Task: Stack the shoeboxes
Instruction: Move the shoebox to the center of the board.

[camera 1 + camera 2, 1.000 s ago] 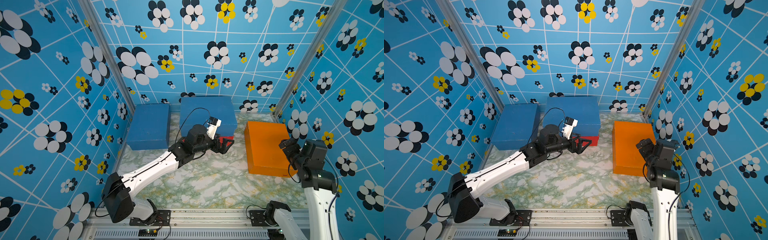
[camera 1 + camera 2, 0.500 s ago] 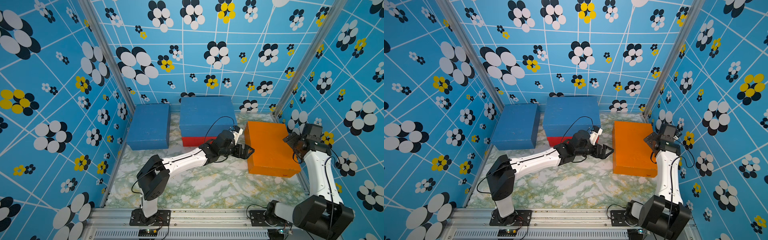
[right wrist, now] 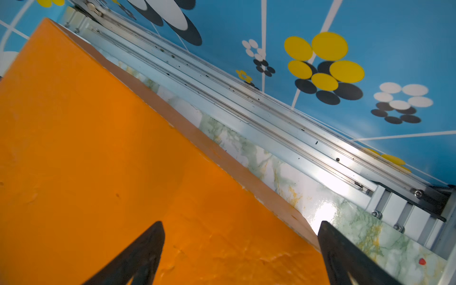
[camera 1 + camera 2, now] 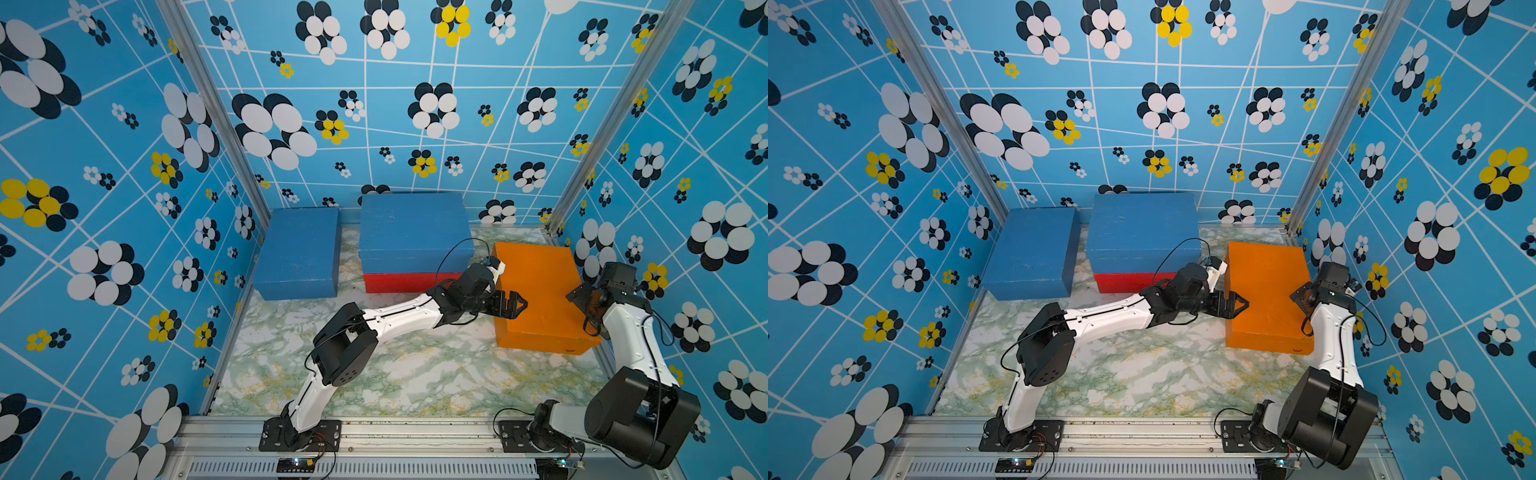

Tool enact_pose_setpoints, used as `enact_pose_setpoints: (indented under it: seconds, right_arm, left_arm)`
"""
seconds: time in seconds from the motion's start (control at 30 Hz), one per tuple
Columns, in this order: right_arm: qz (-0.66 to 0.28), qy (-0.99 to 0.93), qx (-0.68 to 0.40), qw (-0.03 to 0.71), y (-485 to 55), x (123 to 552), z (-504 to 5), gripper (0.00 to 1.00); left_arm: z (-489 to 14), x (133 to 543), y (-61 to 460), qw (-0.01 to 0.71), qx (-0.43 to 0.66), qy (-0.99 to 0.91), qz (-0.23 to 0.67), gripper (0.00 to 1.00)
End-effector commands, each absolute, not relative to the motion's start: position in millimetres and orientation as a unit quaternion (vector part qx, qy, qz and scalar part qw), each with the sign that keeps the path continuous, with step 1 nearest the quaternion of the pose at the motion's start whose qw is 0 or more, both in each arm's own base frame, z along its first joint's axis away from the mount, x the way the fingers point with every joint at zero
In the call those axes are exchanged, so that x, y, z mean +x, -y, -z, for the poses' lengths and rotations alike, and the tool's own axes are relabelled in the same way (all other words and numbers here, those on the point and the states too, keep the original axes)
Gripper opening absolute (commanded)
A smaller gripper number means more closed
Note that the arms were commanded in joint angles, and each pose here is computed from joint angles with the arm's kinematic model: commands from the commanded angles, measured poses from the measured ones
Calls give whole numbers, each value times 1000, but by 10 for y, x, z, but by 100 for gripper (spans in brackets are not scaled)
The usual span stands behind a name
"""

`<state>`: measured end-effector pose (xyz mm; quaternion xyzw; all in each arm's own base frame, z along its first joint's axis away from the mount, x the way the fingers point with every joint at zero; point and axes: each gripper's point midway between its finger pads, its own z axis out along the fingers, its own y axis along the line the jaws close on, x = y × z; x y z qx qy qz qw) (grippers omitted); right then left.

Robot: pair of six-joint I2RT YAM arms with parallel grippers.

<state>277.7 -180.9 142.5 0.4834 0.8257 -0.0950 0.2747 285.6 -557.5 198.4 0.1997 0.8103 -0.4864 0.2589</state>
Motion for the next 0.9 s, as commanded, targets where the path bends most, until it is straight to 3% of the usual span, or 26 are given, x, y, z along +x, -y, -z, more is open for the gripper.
enact_pose_setpoints:
  seconds: [0.0, 0.43, 0.87]
  right_arm:
    - [111, -826, 481, 272, 1875, 2740, -1332, 99]
    - [44, -848, 460, 259, 1523, 2594, -1064, 99]
    - [-98, -856, 424, 279, 657, 2334, -1080, 95]
  left_arm:
    - [-1963, 2916, 5635, 258, 198, -813, 483, 100]
    - [-1677, 3090, 5646, 244, 189, -830, 465, 99]
    - [-1834, 3184, 5484, 263, 187, -829, 456, 100]
